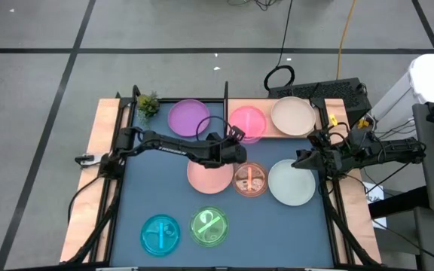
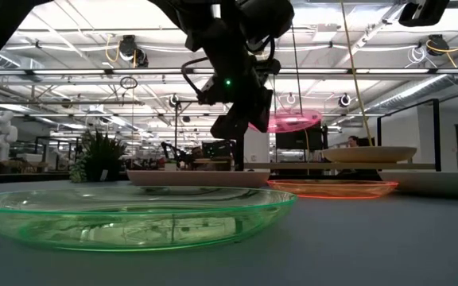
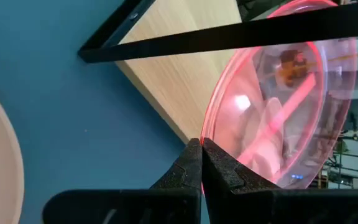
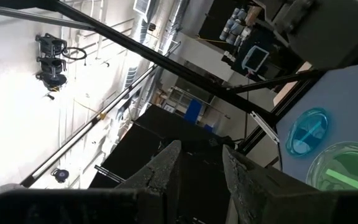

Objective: Place and stack plates onto a shelf
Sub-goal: Put the transparent pink plate on the shelf

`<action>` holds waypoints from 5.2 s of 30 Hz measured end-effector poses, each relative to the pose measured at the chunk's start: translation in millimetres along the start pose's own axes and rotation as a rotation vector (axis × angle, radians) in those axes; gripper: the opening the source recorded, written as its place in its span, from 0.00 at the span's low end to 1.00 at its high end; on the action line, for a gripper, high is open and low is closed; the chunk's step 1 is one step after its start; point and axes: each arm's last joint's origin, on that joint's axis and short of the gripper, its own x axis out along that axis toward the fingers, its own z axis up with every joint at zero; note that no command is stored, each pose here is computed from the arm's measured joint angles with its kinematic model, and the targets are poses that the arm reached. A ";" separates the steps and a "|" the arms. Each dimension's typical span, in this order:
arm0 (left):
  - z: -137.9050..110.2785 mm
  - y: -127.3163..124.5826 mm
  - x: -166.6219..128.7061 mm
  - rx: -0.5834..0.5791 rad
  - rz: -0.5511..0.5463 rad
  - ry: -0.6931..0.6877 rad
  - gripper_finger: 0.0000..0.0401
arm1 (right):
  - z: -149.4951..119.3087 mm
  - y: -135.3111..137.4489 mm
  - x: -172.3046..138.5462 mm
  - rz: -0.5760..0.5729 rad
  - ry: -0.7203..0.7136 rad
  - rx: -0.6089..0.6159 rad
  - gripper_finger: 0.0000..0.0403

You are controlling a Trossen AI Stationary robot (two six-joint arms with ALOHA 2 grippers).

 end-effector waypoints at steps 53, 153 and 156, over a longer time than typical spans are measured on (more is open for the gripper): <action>4.1 5.9 46.6 -0.126 -0.011 0.033 0.09 | 0.1 -0.1 0.1 -0.002 -0.003 -0.016 0.25; 110.9 -50.2 -180.4 1.217 -0.342 0.465 0.09 | 96.6 -160.9 104.4 -1.112 0.848 -0.848 0.00; 111.3 -48.8 -180.3 1.177 -0.317 0.472 0.09 | 98.8 -168.5 102.8 -1.123 0.867 -0.844 0.00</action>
